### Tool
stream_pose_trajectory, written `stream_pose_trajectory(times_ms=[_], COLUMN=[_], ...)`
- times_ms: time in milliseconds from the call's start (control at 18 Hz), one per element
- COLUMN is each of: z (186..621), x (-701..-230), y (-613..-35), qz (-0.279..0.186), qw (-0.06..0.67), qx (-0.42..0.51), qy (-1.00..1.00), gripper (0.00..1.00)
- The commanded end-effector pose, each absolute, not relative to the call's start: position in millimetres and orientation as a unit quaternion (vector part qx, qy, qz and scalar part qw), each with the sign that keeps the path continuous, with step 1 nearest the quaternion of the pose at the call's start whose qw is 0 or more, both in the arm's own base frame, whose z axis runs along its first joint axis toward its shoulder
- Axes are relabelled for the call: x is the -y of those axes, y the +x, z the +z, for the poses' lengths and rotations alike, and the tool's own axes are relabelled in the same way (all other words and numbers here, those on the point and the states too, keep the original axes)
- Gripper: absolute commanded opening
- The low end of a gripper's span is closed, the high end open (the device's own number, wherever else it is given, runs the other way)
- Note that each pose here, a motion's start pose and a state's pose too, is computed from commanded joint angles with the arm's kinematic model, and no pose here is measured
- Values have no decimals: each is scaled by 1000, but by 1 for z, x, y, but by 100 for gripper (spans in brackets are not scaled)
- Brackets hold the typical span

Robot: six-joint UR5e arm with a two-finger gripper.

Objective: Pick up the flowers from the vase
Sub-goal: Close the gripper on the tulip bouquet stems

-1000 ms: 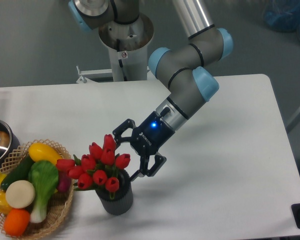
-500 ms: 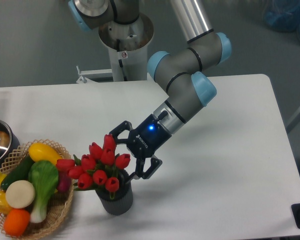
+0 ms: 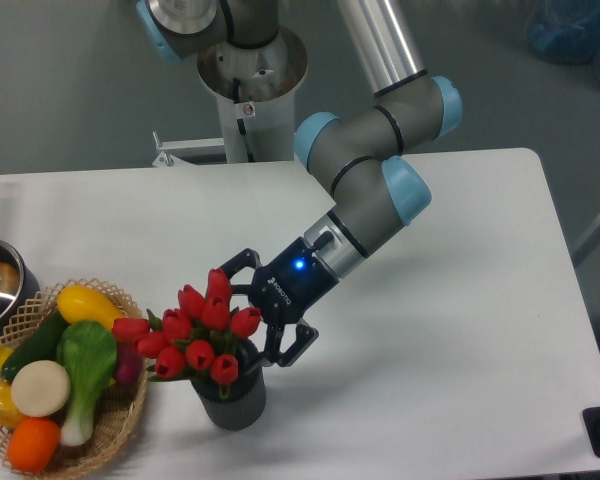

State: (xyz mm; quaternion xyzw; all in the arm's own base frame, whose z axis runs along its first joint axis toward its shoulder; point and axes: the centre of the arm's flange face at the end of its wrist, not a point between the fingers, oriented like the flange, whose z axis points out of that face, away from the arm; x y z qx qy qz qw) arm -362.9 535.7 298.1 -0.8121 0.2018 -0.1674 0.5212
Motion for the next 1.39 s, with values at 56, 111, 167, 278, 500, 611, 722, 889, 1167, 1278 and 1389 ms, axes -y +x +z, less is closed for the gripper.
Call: stream_pose_trajectory(times_ms=[56,111,167,278,500,611,722,889,1167,1278,1389], z=[298,297,297,300,304,305,307,307,307,307,309], x=[-537,-538,-539,-540,-542,-543,-544,-546,-546,-546,-546], y=[-361,-360,-359,-359,-359,-359,-360,-363,-363,-363,-363], qz=[-168,-169,-170,-168,-166,-169,-168,-169,-169,-169,-168], qw=[521,521,520,521,525,530,533,536,536,536,536], qx=[-203,-205,-205,-207,-211,-211,-212,-213,-213,-212,-211], qy=[-812,-811,-811,-811,-808,-803,-802,-799,-799,-800,-800], gripper=[100,100,100,100,84,71,60,50,37,37,37])
